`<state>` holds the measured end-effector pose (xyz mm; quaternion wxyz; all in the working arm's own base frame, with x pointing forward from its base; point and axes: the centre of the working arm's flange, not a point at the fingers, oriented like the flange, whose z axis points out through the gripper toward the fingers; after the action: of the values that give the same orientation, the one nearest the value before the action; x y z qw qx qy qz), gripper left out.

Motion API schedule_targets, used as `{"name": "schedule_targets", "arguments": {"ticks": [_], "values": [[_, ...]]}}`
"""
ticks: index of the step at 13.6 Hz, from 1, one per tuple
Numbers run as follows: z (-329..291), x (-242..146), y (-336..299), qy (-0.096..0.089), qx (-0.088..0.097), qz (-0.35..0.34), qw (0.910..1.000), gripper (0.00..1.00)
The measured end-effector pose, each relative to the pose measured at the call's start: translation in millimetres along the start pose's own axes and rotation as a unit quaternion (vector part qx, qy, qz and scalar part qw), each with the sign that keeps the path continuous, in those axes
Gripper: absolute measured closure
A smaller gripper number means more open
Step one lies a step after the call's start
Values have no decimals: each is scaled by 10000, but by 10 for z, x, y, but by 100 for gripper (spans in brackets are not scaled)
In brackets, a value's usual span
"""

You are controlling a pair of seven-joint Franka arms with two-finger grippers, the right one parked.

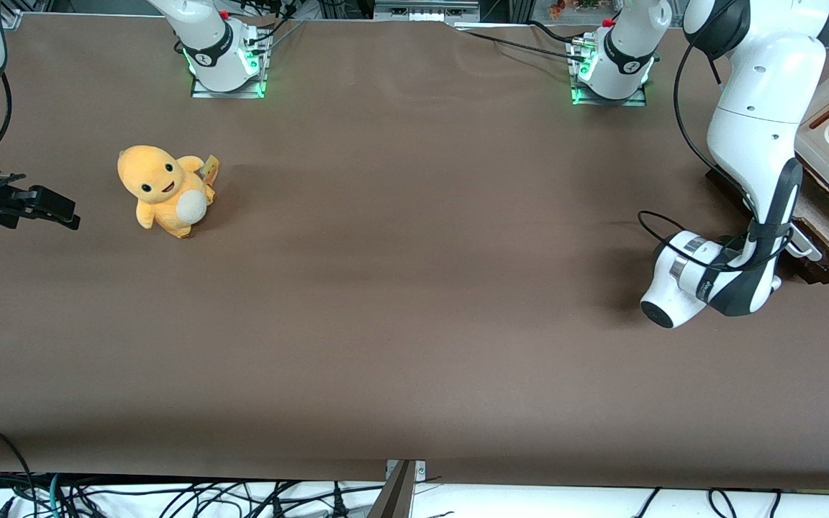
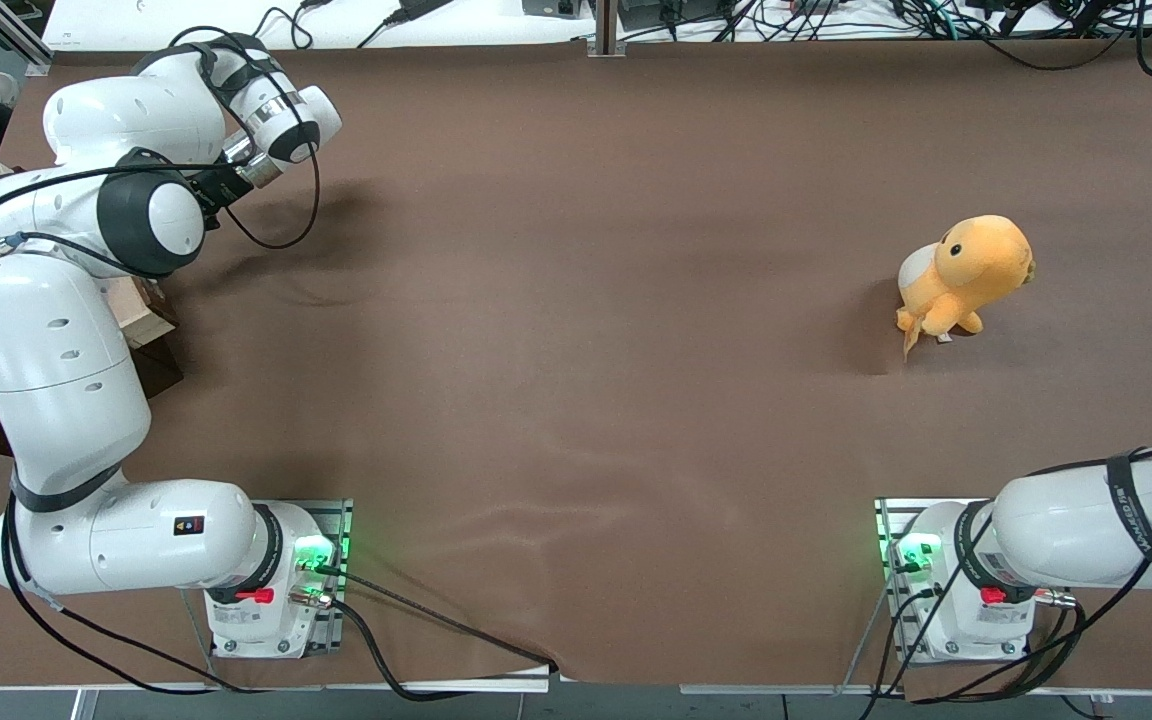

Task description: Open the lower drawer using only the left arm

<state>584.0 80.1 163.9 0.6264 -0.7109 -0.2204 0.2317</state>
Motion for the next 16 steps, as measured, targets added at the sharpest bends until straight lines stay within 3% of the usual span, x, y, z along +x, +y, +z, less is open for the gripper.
{"name": "schedule_targets", "arguments": {"ticks": [4,6,11,12,16], "values": [[4,1,3,-3,4,2,10000,78],[13,5,5,-10,11,1,10000,63],[0,28,-21,-13,-15,-34,10000,11],[-25,55,-53,-23,-66,-71,10000,1],[-266,108,-219,-217,-589,-131,9979,0]]}}
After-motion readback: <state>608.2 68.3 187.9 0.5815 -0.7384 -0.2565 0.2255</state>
